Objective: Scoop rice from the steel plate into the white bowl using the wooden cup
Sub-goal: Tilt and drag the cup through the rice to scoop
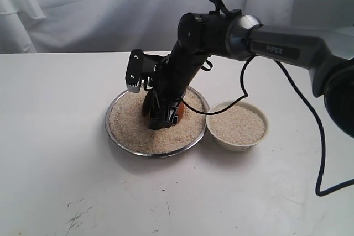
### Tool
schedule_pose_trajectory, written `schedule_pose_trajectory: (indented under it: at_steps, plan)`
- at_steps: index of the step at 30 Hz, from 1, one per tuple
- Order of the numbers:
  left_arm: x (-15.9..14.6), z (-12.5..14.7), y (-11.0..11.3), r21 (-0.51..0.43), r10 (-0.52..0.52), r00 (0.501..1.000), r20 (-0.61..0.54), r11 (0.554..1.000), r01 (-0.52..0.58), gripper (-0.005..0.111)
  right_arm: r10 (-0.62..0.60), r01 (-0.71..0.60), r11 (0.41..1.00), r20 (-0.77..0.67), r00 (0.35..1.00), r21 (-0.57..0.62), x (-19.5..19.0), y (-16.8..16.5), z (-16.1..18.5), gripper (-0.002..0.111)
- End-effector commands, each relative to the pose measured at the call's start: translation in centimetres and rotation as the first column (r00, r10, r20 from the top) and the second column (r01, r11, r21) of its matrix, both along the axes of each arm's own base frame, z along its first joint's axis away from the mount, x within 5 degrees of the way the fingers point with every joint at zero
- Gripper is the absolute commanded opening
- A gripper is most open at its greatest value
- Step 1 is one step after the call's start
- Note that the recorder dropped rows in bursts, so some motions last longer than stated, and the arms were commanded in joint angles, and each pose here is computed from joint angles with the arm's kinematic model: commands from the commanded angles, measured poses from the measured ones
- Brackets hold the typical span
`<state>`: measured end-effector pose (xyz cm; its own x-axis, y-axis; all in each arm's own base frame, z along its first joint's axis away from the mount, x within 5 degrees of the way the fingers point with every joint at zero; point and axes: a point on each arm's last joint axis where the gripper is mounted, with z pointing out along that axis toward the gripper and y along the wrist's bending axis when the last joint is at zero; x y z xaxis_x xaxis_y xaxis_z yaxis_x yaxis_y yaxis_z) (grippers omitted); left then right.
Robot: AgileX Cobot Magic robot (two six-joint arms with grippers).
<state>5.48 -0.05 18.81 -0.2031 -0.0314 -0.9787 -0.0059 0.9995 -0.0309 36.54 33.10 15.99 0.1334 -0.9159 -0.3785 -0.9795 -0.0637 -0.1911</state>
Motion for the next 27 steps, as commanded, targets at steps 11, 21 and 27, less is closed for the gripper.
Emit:
schedule_pose_trajectory:
  at_steps: [11, 21, 27]
  plan:
    - [0.0, -0.1, 0.0, -0.004, -0.001, 1.000, 0.007, 1.000, 0.001, 0.000, -0.060, 0.063, 0.993, -0.039, 0.997, 0.095, 1.8, -1.6, 0.0, 0.087]
    - [0.0, -0.1, 0.0, -0.004, -0.001, 1.000, 0.007, 1.000, 0.001, 0.000, -0.117, 0.136, 0.982, -0.144, 0.983, 0.134, 2.3, -2.7, 0.0, 0.087]
    - [0.0, -0.1, 0.0, -0.004, -0.001, 1.000, 0.007, 1.000, 0.001, 0.000, -0.128, 0.165, 0.972, -0.208, 0.970, 0.170, 2.9, -3.7, 0.0, 0.087]
